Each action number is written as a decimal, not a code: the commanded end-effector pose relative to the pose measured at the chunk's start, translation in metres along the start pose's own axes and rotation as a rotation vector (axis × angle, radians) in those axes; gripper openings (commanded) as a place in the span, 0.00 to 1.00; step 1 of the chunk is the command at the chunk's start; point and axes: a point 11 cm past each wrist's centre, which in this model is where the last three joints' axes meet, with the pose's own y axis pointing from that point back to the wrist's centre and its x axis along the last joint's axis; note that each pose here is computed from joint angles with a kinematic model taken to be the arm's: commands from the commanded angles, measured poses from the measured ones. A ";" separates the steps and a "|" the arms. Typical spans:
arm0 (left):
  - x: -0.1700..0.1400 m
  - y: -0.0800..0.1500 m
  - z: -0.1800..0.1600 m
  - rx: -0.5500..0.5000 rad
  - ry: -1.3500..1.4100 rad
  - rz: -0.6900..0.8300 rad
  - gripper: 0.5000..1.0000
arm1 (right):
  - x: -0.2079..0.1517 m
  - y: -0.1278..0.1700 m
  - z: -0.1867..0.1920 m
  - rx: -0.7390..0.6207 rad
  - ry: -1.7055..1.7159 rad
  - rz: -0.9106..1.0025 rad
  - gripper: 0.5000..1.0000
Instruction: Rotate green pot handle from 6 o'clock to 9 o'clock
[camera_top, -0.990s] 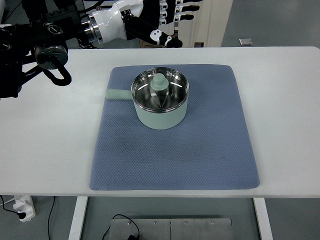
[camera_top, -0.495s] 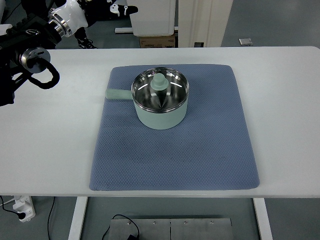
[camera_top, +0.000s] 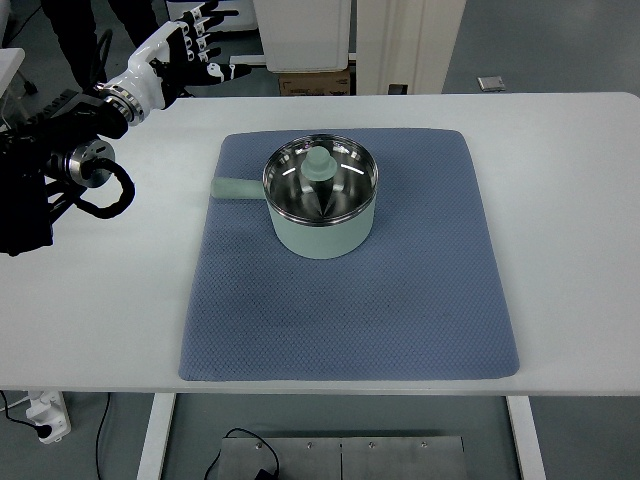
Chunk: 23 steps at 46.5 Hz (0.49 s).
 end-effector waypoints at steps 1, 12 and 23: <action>0.001 0.003 -0.012 0.036 -0.004 0.009 1.00 | 0.000 0.000 0.000 0.000 0.001 0.000 1.00; 0.000 0.003 -0.012 0.033 -0.012 -0.006 1.00 | 0.000 0.000 0.000 0.000 0.001 0.000 1.00; -0.005 0.006 -0.018 -0.022 0.179 -0.019 1.00 | 0.000 0.000 0.000 0.000 0.000 0.000 1.00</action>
